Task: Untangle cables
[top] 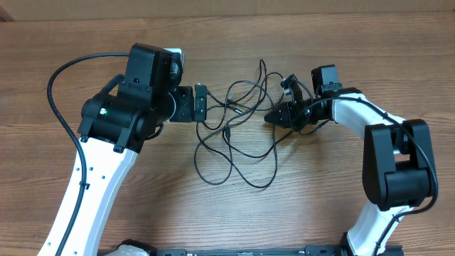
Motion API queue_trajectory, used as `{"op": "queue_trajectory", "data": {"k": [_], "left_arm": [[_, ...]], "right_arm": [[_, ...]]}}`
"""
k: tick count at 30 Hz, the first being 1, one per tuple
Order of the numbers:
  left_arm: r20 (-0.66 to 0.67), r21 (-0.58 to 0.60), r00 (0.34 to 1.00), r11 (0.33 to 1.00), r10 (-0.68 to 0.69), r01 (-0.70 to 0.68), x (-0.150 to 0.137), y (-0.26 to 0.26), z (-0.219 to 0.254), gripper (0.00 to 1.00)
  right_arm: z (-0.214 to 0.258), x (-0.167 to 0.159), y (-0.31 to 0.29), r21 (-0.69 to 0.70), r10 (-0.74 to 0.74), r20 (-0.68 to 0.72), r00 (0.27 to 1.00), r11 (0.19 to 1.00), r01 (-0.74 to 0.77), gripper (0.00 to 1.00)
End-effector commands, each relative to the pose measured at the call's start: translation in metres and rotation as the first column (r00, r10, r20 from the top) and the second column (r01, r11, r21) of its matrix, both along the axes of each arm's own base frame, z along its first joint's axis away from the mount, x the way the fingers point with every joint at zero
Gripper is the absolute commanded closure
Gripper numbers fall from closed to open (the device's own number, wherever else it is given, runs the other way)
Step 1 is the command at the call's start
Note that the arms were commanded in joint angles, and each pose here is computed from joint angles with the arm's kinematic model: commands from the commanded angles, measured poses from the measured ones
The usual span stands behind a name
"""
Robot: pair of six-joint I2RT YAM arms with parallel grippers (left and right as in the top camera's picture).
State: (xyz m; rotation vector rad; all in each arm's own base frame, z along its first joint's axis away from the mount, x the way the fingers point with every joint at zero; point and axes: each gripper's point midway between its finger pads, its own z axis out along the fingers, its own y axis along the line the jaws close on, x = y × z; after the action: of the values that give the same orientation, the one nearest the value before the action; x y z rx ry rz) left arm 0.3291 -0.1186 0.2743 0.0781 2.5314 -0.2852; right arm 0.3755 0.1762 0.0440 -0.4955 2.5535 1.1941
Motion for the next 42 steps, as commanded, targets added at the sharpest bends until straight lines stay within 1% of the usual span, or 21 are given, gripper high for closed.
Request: {"op": "queue_trajectory", "data": {"k": [1, 3, 6, 7, 8, 9, 11, 14, 15, 17, 21, 24, 26, 29, 31, 33, 36, 39, 42], "left_arm": [[0.011, -0.017, 1.000, 1.000, 0.002, -0.002, -0.001, 0.000, 0.006, 0.00], [0.011, -0.017, 1.000, 1.000, 0.002, -0.002, -0.001, 0.000, 0.006, 0.00], [0.011, -0.017, 1.000, 1.000, 0.002, -0.002, -0.001, 0.000, 0.006, 0.00], [0.011, -0.017, 1.000, 1.000, 0.002, -0.002, -0.001, 0.000, 0.006, 0.00], [0.011, -0.017, 1.000, 1.000, 0.002, -0.002, -0.001, 0.000, 0.006, 0.00], [0.011, -0.017, 1.000, 1.000, 0.002, -0.002, -0.001, 0.000, 0.006, 0.00], [0.011, -0.017, 1.000, 1.000, 0.002, -0.002, -0.001, 0.000, 0.006, 0.00], [0.011, -0.017, 1.000, 1.000, 0.002, -0.002, -0.001, 0.000, 0.006, 0.00], [0.011, -0.017, 1.000, 1.000, 0.002, -0.002, -0.001, 0.000, 0.006, 0.00], [0.011, -0.017, 1.000, 1.000, 0.002, -0.002, -0.001, 0.000, 0.006, 0.00], [0.011, -0.017, 1.000, 1.000, 0.002, -0.002, -0.001, 0.000, 0.006, 0.00], [0.011, -0.017, 1.000, 1.000, 0.002, -0.002, -0.001, 0.000, 0.006, 0.00], [0.011, -0.017, 1.000, 1.000, 0.002, -0.002, -0.001, 0.000, 0.006, 0.00], [0.011, -0.017, 1.000, 1.000, 0.002, -0.002, -0.001, 0.000, 0.006, 0.00], [0.011, -0.017, 1.000, 1.000, 0.002, -0.002, -0.001, 0.000, 0.006, 0.00], [0.011, -0.017, 1.000, 1.000, 0.002, -0.002, -0.001, 0.000, 0.006, 0.00], [0.011, -0.017, 1.000, 1.000, 0.002, -0.002, -0.001, 0.000, 0.006, 0.00], [0.011, -0.017, 1.000, 1.000, 0.002, -0.002, -0.001, 0.000, 0.006, 0.00], [0.011, -0.017, 1.000, 1.000, 0.002, -0.002, -0.001, 0.000, 0.006, 0.00]], "right_arm": [[0.072, 0.004, 0.013, 0.147, 0.001, 0.086, 0.996, 0.989, -0.014, 0.96], [0.094, 0.006, 0.014, 0.161, -0.023, 0.101, 0.995, 0.987, 0.006, 0.96], [0.136, 0.004, 0.013, 0.171, -0.027, 0.176, 0.984, 0.985, -0.004, 0.96], [0.162, 0.005, 0.012, 0.173, -0.046, 0.232, 0.972, 0.985, 0.005, 0.96], [0.178, 0.006, 0.011, 0.170, -0.054, 0.275, 0.960, 0.985, 0.007, 0.96], [0.208, 0.006, 0.008, 0.167, -0.078, 0.342, 0.936, 0.986, 0.021, 0.96], [0.244, 0.002, 0.007, 0.178, -0.086, 0.427, 0.900, 0.984, 0.010, 0.96], [0.303, -0.008, 0.005, 0.216, -0.123, 0.519, 0.846, 0.976, 0.009, 0.96], [0.337, -0.017, 0.004, 0.240, -0.143, 0.564, 0.813, 0.971, 0.004, 0.96], [0.385, -0.037, 0.002, 0.288, -0.183, 0.610, 0.771, 0.958, 0.000, 0.96], [0.430, -0.067, -0.001, 0.324, -0.215, 0.670, 0.711, 0.946, -0.018, 0.96], [0.468, -0.099, -0.008, 0.379, -0.277, 0.701, 0.657, 0.925, -0.014, 0.96], [0.479, -0.114, -0.010, 0.396, -0.291, 0.709, 0.642, 0.918, -0.022, 0.96], [0.490, -0.133, -0.012, 0.419, -0.308, 0.708, 0.635, 0.907, -0.027, 0.96], [0.497, -0.142, -0.013, 0.448, -0.329, 0.689, 0.646, 0.894, -0.023, 0.96], [0.508, -0.151, -0.015, 0.495, -0.365, 0.658, 0.659, 0.869, -0.014, 0.96], [0.530, -0.167, -0.017, 0.554, -0.402, 0.647, 0.647, 0.831, -0.038, 0.96], [0.558, -0.182, -0.023, 0.618, -0.463, 0.648, 0.605, 0.784, -0.062, 0.96], [0.580, -0.188, -0.033, 0.658, -0.535, 0.658, 0.530, 0.751, -0.058, 0.96]]}}
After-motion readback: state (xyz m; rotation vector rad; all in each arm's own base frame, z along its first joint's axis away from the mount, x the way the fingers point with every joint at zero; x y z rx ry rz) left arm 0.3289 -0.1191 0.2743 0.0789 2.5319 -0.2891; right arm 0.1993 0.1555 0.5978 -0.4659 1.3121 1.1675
